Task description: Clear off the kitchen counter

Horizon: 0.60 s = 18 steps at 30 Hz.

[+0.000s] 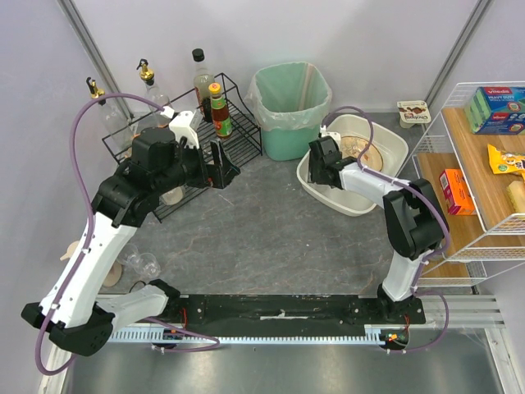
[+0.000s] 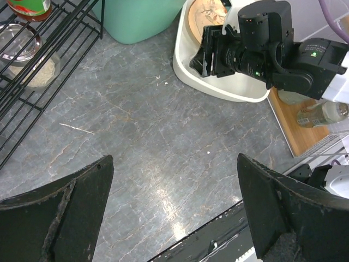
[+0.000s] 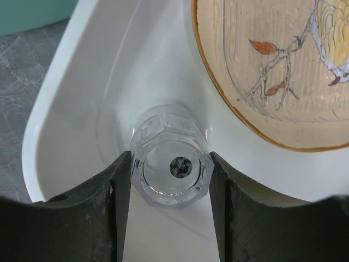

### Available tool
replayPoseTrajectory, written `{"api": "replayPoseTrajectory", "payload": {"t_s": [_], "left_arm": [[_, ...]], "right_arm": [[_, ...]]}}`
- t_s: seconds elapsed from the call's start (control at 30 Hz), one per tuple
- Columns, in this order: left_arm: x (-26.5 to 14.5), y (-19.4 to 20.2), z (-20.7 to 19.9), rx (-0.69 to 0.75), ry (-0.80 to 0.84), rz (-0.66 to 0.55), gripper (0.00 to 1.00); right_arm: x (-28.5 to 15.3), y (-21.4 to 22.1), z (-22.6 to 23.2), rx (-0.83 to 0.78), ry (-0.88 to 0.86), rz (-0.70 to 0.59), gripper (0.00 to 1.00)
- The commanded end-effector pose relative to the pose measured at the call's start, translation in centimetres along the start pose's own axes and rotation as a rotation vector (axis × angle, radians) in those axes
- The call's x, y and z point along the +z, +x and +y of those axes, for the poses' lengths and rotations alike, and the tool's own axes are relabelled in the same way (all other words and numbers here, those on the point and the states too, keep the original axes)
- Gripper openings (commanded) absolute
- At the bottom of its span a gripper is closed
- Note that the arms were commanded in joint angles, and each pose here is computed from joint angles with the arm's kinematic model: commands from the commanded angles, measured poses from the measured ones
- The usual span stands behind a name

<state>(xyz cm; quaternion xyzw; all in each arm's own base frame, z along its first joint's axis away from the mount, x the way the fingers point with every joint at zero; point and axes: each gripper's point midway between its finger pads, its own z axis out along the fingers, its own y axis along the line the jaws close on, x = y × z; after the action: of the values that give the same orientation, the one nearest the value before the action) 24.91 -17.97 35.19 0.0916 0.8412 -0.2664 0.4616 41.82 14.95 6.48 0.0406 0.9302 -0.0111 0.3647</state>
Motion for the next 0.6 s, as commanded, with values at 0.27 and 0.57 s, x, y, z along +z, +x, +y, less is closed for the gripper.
{"api": "replayPoseTrajectory", "payload": {"t_s": [0.27,0.57], "left_arm": [[0.7,1.8,2.4,0.021,-0.106,0.056,0.99],[-0.2,5.5,4.8,-0.067,-0.245,0.182,0.98]], "right_arm": [[-0.3,-4.1,1.1,0.029,-0.03,-0.115,0.85],[-6.5,-6.9,-0.1,0.085,-0.076,-0.223,0.98]]}}
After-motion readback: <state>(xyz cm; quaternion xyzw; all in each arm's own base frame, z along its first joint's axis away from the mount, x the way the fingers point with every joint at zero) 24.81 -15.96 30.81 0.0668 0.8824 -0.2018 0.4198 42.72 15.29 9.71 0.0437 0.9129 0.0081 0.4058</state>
